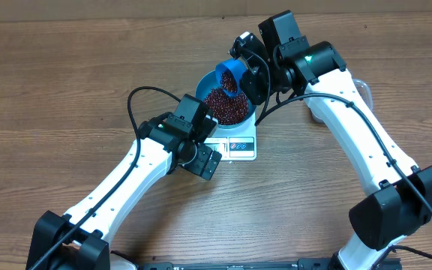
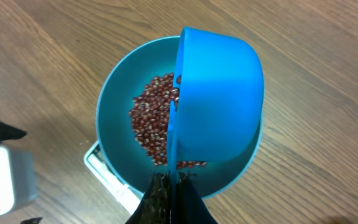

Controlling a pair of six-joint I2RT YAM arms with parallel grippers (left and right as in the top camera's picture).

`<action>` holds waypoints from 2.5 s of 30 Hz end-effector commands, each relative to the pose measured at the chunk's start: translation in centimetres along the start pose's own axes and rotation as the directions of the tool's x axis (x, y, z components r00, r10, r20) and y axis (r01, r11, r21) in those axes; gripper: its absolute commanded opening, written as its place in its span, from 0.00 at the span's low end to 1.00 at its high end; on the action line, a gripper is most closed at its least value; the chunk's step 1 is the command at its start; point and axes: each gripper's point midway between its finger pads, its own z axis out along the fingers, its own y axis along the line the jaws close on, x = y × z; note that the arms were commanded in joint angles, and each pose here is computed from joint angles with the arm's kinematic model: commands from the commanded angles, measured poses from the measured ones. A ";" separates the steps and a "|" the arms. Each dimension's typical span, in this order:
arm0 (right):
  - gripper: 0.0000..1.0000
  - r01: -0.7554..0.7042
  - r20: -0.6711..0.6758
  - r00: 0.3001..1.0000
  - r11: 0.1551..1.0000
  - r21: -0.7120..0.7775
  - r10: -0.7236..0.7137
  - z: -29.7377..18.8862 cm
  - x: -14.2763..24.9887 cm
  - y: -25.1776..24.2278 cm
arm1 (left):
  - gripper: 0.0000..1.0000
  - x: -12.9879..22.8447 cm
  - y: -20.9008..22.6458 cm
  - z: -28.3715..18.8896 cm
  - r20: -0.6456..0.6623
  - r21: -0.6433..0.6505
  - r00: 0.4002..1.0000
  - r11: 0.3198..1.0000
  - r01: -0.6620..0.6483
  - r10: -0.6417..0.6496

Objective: Scoop item into bowl and weigh 150g on scale
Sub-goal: 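Tilt the scoop to pour beans into the teal bowl gradually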

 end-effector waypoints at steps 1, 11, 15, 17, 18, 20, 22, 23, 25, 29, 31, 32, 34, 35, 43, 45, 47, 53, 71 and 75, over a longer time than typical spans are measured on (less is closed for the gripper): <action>0.04 0.012 0.025 1.000 0.999 0.035 -0.013 -0.9 -0.4 -0.2 | 1.00 -0.3 0.3 -0.6 0.020 -0.012 1.000 1.000 -0.016 0.017; 0.04 0.018 -0.010 1.000 0.996 0.091 -0.017 -0.8 0.2 -0.7 | 1.00 -0.3 0.3 -0.6 0.020 -0.012 1.000 1.000 -0.016 0.017; 0.04 0.013 -0.005 1.000 0.997 0.072 -0.012 -0.7 0.1 -0.2 | 1.00 -0.3 0.3 -0.6 0.020 -0.012 1.000 1.000 -0.016 0.016; 0.04 0.026 0.005 1.000 0.999 0.032 -0.026 -0.7 -0.2 0.7 | 1.00 -0.3 0.3 -0.6 0.020 -0.012 1.000 1.000 -0.016 0.017; 0.04 0.029 0.002 1.000 0.999 0.045 -0.029 -0.6 -0.2 0.7 | 1.00 -0.3 0.3 -0.6 0.020 -0.012 1.000 1.000 -0.016 0.017; 0.04 0.033 -0.004 0.999 0.996 0.081 -0.033 -0.6 -0.1 0.2 | 1.00 -0.3 0.3 -0.6 0.020 -0.012 1.000 1.000 -0.016 0.017; 0.04 0.037 -0.004 0.999 0.994 0.105 -0.037 -0.6 -0.2 -0.1 | 1.00 -0.3 0.3 -0.6 0.020 -0.012 1.000 1.000 -0.016 0.017; 0.04 0.047 0.004 0.999 0.996 0.076 -0.047 -0.6 -0.4 0.5 | 1.00 -0.3 0.3 -0.6 0.020 -0.012 1.000 1.000 -0.016 0.017; 0.04 0.046 0.003 0.999 0.995 0.085 -0.046 -0.5 -0.5 0.6 | 1.00 -0.3 0.3 -0.6 0.020 -0.012 1.000 1.000 -0.016 0.017; 0.04 0.050 -0.008 0.999 0.987 0.150 -0.050 -0.6 -0.4 -0.2 | 1.00 -0.3 0.3 -0.6 0.020 -0.012 1.000 1.000 -0.016 0.017; 0.04 0.050 -0.013 0.999 0.988 0.146 -0.049 -0.6 -0.3 -0.1 | 1.00 -0.3 0.3 -0.6 0.020 -0.012 1.000 1.000 -0.016 0.017; 0.04 0.050 -0.015 0.999 0.988 0.144 -0.048 -0.6 -0.3 -0.1 | 1.00 -0.3 0.3 -0.6 0.020 -0.012 1.000 1.000 -0.016 0.017; 0.04 0.045 -0.019 0.999 0.986 0.160 -0.043 -0.6 -0.2 -0.4 | 0.99 -0.3 0.3 -0.6 0.020 -0.012 1.000 1.000 -0.016 0.016; 0.04 0.016 -0.006 1.000 0.988 0.151 -0.015 -0.6 -0.4 -0.2 | 1.00 -0.3 0.3 -0.6 0.020 -0.012 1.000 1.000 -0.016 0.017; 0.04 0.029 -0.003 1.000 0.993 0.118 -0.029 -0.5 -0.4 0.4 | 1.00 -0.3 0.3 -0.6 0.020 -0.012 1.000 1.000 -0.016 0.017; 0.04 0.029 -0.003 1.000 0.993 0.118 -0.029 -0.5 -0.4 0.4 | 1.00 -0.3 0.3 -0.6 0.020 -0.012 1.000 1.000 -0.016 0.016; 0.04 0.029 -0.003 1.000 0.992 0.119 -0.029 -0.5 -0.4 0.4 | 1.00 -0.3 0.3 -0.6 0.020 -0.012 1.000 1.000 -0.016 0.016; 0.04 0.029 0.001 1.000 0.993 0.119 -0.029 -0.5 -0.5 0.4 | 1.00 -0.3 0.3 -0.6 0.020 -0.012 1.000 1.000 -0.016 0.017; 0.04 0.017 -0.002 1.000 0.995 0.101 -0.017 -0.5 -0.4 0.9 | 1.00 -0.3 0.3 -0.6 0.020 -0.012 1.000 1.000 -0.016 0.017; 0.04 0.016 -0.003 1.000 0.996 0.083 -0.016 -0.4 -0.4 1.2 | 0.99 -0.3 0.3 -0.6 0.020 -0.012 1.000 1.000 -0.016 0.016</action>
